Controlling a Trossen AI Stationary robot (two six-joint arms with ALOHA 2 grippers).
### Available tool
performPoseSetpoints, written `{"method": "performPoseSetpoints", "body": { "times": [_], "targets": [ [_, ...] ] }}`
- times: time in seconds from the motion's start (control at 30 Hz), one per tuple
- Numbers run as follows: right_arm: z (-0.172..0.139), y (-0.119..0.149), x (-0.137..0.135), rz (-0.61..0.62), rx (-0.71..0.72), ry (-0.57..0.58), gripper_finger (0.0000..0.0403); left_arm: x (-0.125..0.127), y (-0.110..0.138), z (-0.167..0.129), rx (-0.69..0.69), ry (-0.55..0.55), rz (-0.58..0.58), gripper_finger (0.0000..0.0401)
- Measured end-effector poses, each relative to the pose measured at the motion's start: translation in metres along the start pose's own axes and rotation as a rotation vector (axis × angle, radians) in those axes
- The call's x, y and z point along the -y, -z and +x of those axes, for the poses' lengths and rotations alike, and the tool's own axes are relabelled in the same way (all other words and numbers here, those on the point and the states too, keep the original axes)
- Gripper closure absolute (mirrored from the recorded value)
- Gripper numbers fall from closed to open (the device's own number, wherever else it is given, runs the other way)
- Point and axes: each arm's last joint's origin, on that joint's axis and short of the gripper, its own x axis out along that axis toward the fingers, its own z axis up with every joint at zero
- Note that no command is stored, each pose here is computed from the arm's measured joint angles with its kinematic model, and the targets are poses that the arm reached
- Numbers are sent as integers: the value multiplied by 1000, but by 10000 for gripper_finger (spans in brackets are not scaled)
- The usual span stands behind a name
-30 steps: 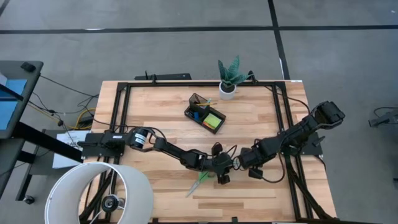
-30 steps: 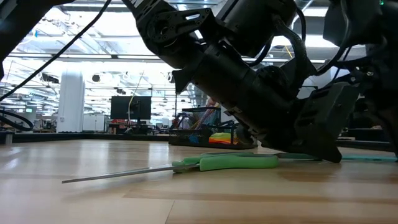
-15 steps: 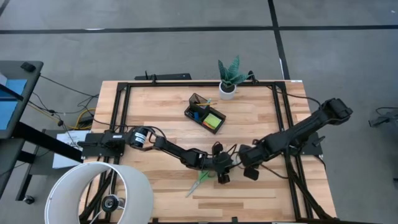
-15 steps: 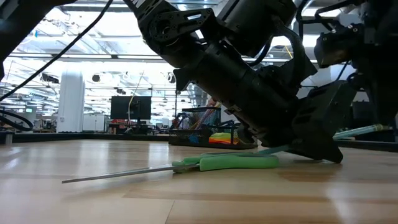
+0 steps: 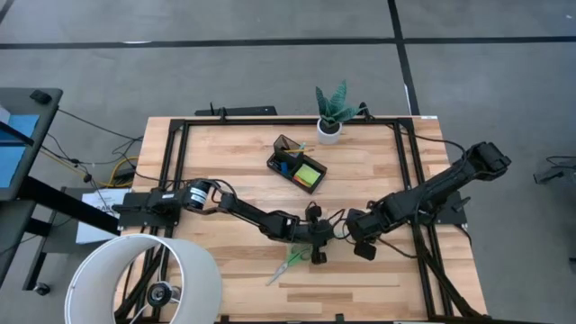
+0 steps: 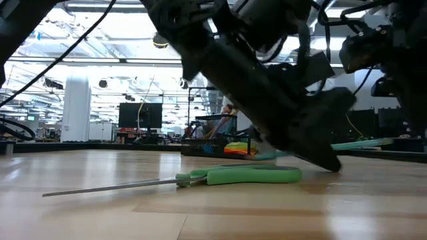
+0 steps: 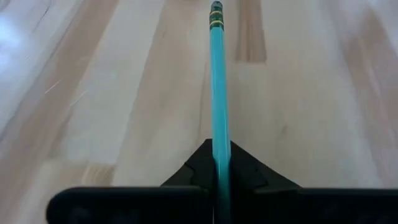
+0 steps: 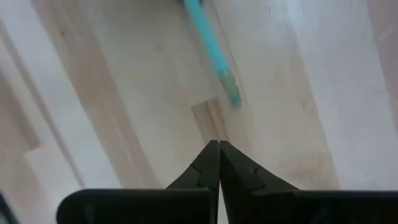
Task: Pick and place office supplies into organizer
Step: Put the light blue pencil into the black desk organizer
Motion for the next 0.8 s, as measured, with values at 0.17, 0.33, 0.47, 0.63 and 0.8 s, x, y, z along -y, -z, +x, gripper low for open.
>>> {"method": "performPoseSetpoints", "body": {
  "times": [0.17,0.33,0.47,0.63,0.8],
  "targets": [
    [-18,-4,8,34,-20,-32,382,-17,-20,-24,-76,-48,0,397],
    [-49,-10,15,50,-39,-35,362,-45,-38,-62,-215,-150,71,398],
    [-66,-14,18,71,32,-48,359,-72,-67,-111,-270,-251,331,399],
    [-71,-22,19,89,127,-96,360,-106,-93,-159,-362,-423,814,399],
    [-64,-32,16,70,182,-87,359,-149,-96,-180,-634,-548,1132,400]
  ]
}}
